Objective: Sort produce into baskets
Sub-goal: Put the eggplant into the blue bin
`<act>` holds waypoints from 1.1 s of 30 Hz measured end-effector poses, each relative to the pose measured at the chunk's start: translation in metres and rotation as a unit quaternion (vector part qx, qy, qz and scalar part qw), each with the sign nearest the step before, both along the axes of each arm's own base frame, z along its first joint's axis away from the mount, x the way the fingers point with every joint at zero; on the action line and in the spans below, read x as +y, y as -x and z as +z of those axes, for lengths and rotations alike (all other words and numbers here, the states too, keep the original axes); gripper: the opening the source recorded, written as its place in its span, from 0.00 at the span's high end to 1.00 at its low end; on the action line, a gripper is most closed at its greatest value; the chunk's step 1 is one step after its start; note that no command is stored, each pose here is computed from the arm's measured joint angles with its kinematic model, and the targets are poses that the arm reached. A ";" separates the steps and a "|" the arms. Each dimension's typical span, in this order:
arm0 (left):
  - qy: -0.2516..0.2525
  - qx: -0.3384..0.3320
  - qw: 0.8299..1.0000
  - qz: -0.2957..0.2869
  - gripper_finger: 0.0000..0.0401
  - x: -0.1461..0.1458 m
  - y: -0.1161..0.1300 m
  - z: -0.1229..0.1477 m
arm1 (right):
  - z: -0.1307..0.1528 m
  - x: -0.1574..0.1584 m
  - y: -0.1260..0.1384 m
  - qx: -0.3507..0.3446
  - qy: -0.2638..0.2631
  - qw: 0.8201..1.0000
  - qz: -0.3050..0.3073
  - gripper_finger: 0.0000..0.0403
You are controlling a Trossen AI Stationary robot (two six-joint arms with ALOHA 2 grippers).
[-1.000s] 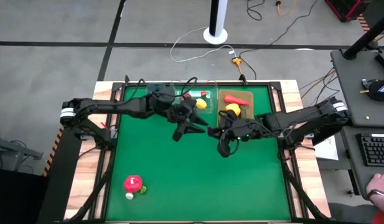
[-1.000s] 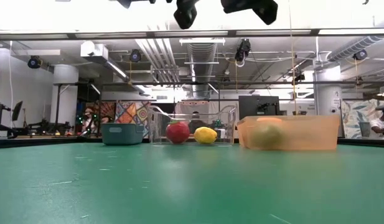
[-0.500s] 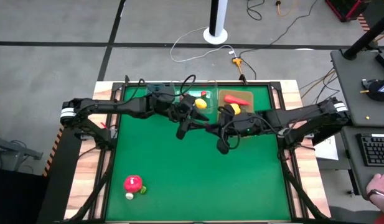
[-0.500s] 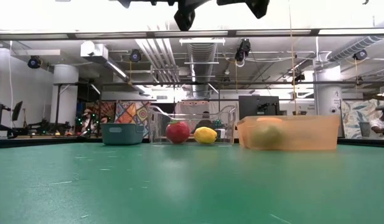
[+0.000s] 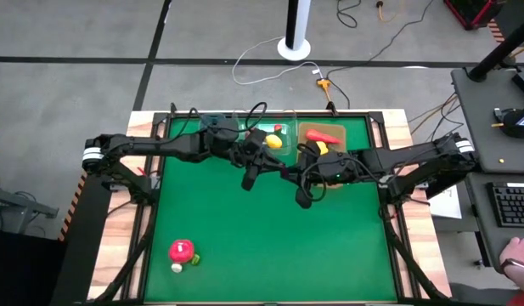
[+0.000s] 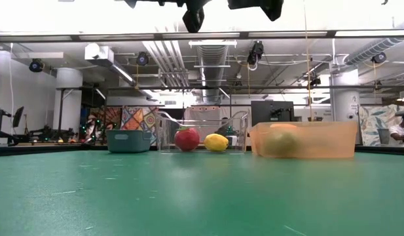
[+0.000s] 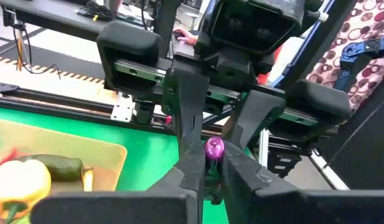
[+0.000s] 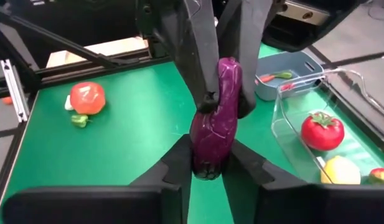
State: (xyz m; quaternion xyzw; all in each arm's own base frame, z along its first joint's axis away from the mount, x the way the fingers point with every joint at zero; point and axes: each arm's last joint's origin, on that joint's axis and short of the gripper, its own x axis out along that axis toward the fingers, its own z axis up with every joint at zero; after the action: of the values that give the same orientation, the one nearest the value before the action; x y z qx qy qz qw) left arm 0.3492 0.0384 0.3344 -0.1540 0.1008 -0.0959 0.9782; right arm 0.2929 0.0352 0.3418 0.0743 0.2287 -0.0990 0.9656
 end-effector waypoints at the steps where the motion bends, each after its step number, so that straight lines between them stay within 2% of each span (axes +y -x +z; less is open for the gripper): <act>1: 0.001 0.001 1.000 0.002 0.97 0.001 0.000 0.000 | 0.000 -0.001 0.000 0.000 -0.005 1.000 -0.004 0.80; 10: 0.005 0.036 0.999 0.029 0.99 0.017 0.005 -0.006 | 0.002 -0.014 0.002 -0.007 -0.045 0.998 -0.043 0.60; 15: 0.000 0.116 0.991 0.070 0.99 0.040 0.021 -0.016 | 0.001 -0.029 0.009 0.002 -0.101 0.990 -0.102 0.52; 19: -0.011 0.192 0.972 0.136 0.99 0.065 0.048 -0.018 | 0.003 -0.036 0.017 0.005 -0.133 0.981 -0.138 0.47; 22: -0.038 0.252 0.944 0.211 0.99 0.081 0.071 -0.019 | 0.003 -0.041 0.021 0.010 -0.146 0.977 -0.156 0.43; 28: -0.081 0.395 0.846 0.348 0.99 0.122 0.114 -0.034 | 0.003 -0.048 0.022 0.012 -0.142 0.975 -0.167 0.36; 30: -0.073 0.418 0.828 0.366 0.99 0.141 0.123 -0.043 | 0.002 -0.049 0.022 0.013 -0.140 0.976 -0.168 0.34; 33: -0.030 0.458 0.808 0.369 0.99 0.166 0.132 -0.064 | 0.003 -0.052 0.021 0.013 -0.132 0.977 -0.168 0.32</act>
State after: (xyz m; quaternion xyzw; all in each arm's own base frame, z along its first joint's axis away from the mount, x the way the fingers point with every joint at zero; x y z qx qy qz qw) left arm 0.2177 0.2042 0.2702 -0.1763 0.4758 0.3566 0.7844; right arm 0.2715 -0.0171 0.3443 0.2374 0.2369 -0.2292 0.9138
